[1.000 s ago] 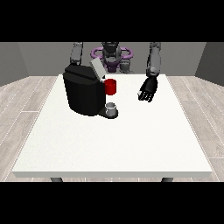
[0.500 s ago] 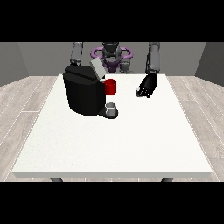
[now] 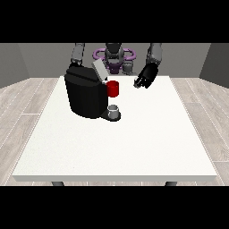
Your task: Insert the coffee pod into the coffee machine and close the lid
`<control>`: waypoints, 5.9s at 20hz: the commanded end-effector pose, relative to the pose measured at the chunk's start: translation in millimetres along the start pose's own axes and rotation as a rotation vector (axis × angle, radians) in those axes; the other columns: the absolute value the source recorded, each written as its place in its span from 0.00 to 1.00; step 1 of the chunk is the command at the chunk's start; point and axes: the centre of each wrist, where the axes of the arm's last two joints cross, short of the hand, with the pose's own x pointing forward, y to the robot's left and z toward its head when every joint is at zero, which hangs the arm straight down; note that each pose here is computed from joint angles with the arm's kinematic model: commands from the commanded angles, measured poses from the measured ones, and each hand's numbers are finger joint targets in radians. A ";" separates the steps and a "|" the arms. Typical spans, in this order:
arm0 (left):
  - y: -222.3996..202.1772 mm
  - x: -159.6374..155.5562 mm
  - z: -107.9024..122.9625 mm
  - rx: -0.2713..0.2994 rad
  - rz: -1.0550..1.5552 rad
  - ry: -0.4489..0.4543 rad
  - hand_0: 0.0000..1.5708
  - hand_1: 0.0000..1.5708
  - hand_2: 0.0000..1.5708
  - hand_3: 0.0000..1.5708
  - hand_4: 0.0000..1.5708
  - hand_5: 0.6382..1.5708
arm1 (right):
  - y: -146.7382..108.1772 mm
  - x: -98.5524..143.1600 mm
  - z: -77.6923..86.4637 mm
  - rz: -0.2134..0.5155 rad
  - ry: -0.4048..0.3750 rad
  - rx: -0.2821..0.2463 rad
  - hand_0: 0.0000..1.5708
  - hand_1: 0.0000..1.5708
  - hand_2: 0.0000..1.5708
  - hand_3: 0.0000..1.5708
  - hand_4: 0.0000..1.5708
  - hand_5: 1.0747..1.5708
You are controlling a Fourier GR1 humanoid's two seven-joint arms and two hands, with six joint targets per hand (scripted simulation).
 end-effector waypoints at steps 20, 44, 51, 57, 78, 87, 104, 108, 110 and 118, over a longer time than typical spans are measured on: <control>148.0 90.8 -6.5 0.155 0.040 -0.060 0.80 0.80 0.82 0.81 0.31 1.00 | -15.9 56.5 -28.1 -0.037 -0.138 -0.015 0.00 0.00 0.00 0.00 0.00 1.00; 187.5 104.8 -0.6 0.190 0.016 -0.069 0.80 0.80 0.82 0.77 0.27 1.00 | -13.7 85.9 -39.9 -0.055 -0.212 -0.033 0.00 0.00 0.00 0.00 0.02 1.00; 187.4 101.9 -0.2 0.226 0.004 -0.084 0.76 0.76 0.80 0.76 0.27 1.00 | -28.7 83.9 -43.8 -0.038 -0.238 -0.040 0.00 0.00 0.00 0.00 0.00 1.00; 182.6 102.4 -2.6 0.233 0.002 -0.105 0.78 0.78 0.80 0.76 0.26 1.00 | -14.7 75.9 -38.2 -0.047 -0.219 -0.044 0.00 0.00 0.00 0.00 0.00 1.00; 190.6 81.6 8.1 0.306 -0.186 -0.038 0.75 0.75 0.74 0.65 0.00 1.00 | -30.5 80.8 -39.2 -0.030 -0.223 -0.042 0.00 0.00 0.00 0.00 0.00 1.00; 191.2 106.9 2.8 0.372 -0.158 -0.166 0.77 0.77 0.75 0.61 0.00 1.00 | -36.3 65.3 -45.2 -0.055 -0.230 -0.099 0.00 0.00 0.00 0.00 0.06 1.00; 237.7 71.7 41.8 0.512 -0.306 -0.171 0.47 0.47 0.55 0.42 0.00 1.00 | -19.7 110.4 -44.7 -0.002 -0.315 -0.079 0.00 0.00 0.00 0.00 0.09 1.00; 220.7 69.4 31.1 0.465 -0.307 -0.118 0.00 0.00 0.40 0.32 0.00 1.00 | -26.6 90.5 -41.3 -0.006 -0.261 -0.075 0.00 0.00 0.00 0.00 0.00 1.00; 232.7 85.9 30.8 0.509 -0.286 -0.123 0.00 0.00 0.37 0.29 0.00 1.00 | -8.0 109.0 -44.1 -0.028 -0.300 -0.052 0.00 0.00 0.00 0.00 0.11 1.00; 222.8 82.6 25.4 0.398 -0.279 -0.105 0.00 0.00 0.21 0.14 0.00 1.00 | -3.2 87.1 -38.9 -0.029 -0.222 -0.046 0.00 0.00 0.00 0.00 0.00 1.00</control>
